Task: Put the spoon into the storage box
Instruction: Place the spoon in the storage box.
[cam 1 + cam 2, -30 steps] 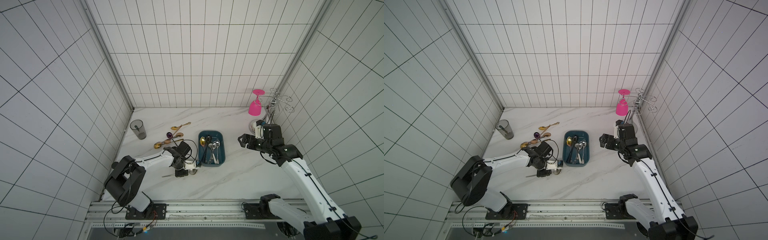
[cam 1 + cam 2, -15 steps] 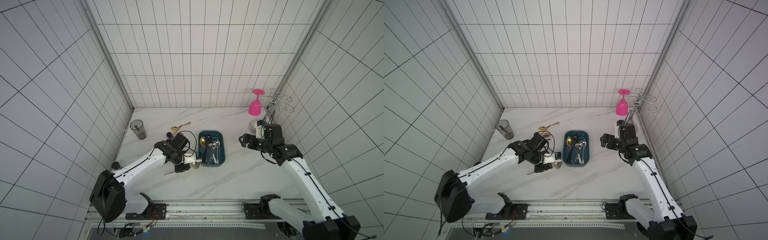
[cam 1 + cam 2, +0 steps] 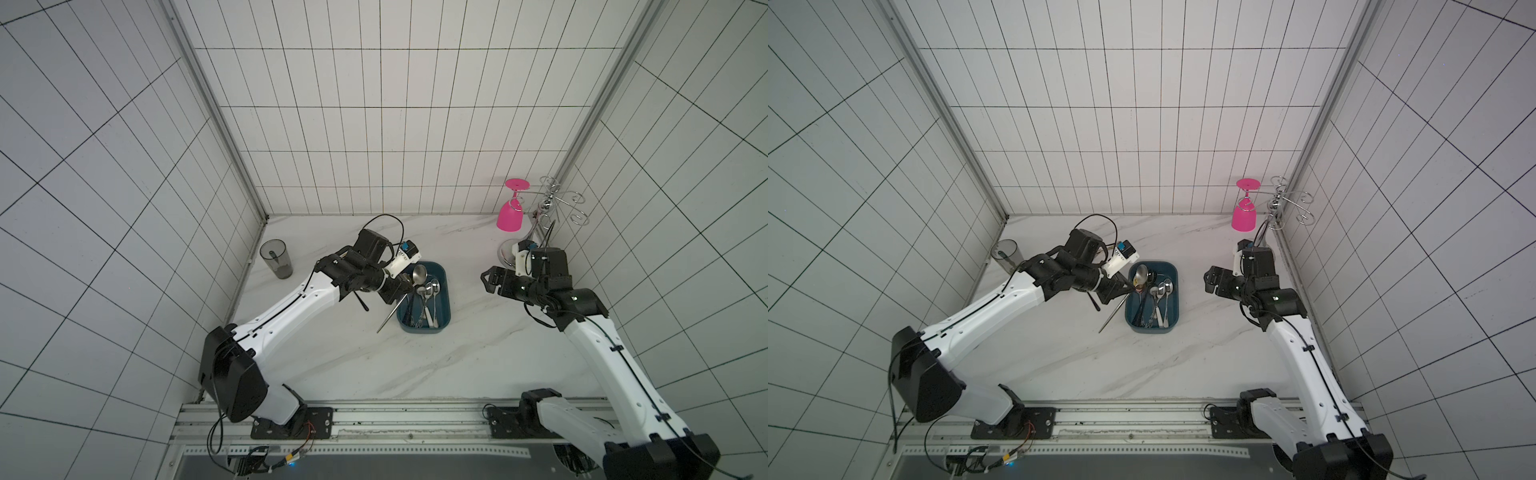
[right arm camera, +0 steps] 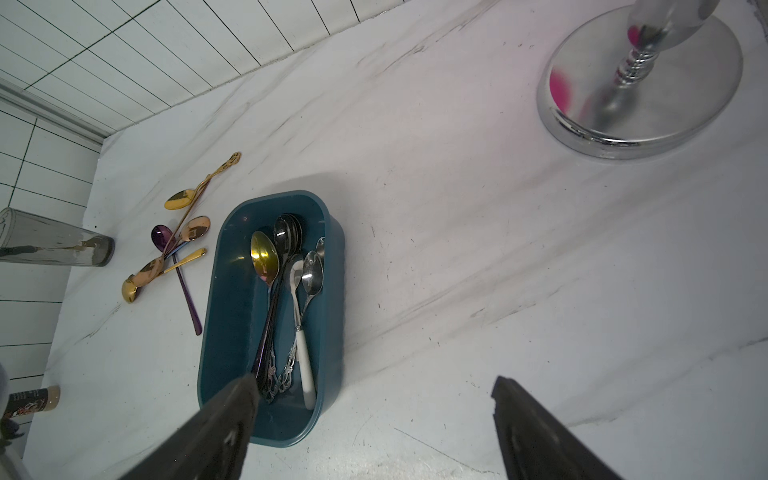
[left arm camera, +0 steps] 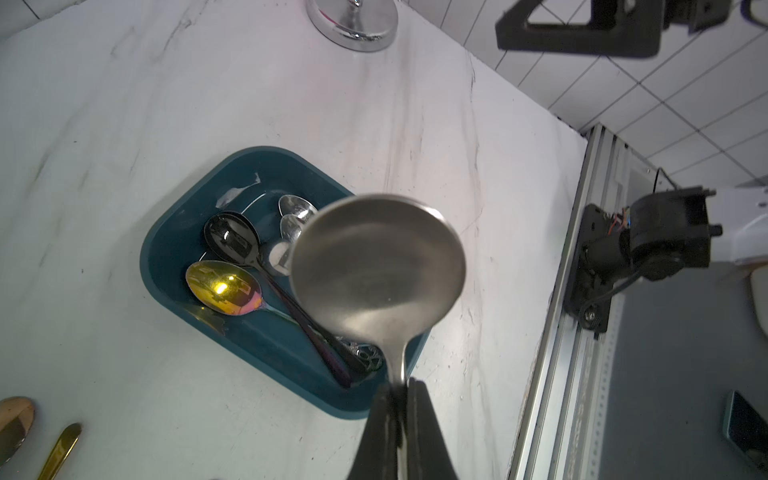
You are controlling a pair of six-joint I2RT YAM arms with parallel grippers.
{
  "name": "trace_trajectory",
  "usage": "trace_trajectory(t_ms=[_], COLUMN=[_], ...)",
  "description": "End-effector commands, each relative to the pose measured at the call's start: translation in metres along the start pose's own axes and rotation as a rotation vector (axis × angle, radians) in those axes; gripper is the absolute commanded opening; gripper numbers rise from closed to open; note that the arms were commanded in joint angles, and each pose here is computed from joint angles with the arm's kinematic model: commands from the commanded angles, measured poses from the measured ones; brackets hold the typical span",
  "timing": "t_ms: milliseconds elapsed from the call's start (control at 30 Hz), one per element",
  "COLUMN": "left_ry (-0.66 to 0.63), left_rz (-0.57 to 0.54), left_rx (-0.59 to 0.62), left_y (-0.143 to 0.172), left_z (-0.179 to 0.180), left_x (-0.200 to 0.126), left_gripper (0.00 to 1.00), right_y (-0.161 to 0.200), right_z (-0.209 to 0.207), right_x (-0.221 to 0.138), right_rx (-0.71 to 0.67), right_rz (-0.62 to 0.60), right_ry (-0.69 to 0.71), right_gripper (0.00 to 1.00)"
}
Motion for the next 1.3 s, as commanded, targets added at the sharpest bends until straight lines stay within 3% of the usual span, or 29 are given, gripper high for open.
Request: trace_trajectory(t_ms=[0, 233, 533, 867, 1267], left_ry=[0.044, 0.077, 0.046, -0.109, -0.172], left_rz=[-0.080, -0.092, -0.063, -0.002, 0.021], left_rx=[-0.242, -0.569, -0.815, -0.915, -0.895], left_y=[-0.023, -0.015, -0.010, 0.007, 0.014], left_z=[0.000, 0.018, 0.044, 0.077, 0.090], left_x=[0.007, 0.041, 0.082, 0.116, 0.129], left_gripper=[0.00, 0.00, 0.00, 0.00, 0.00], right_y=[-0.001, 0.002, 0.005, 0.011, 0.013], right_z=[-0.002, -0.005, -0.009, -0.014, -0.015], right_x=[-0.008, -0.008, -0.013, -0.011, -0.009], right_rx=[0.006, 0.011, 0.019, 0.024, 0.030], right_rz=[-0.020, -0.019, -0.027, -0.013, 0.000], right_ry=[0.006, 0.011, 0.024, 0.037, 0.029], right_gripper=[0.92, 0.92, 0.92, 0.92, 0.92])
Point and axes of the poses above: each gripper's point midway between its finger pads, its own x axis out along the fingers, its own z axis along the line the jaws close on, y = z × x, the point moved 5 cm from there along -x, back along the fingers, and after that the axes turned 2 degrees about -x, right-handed, at the moved point
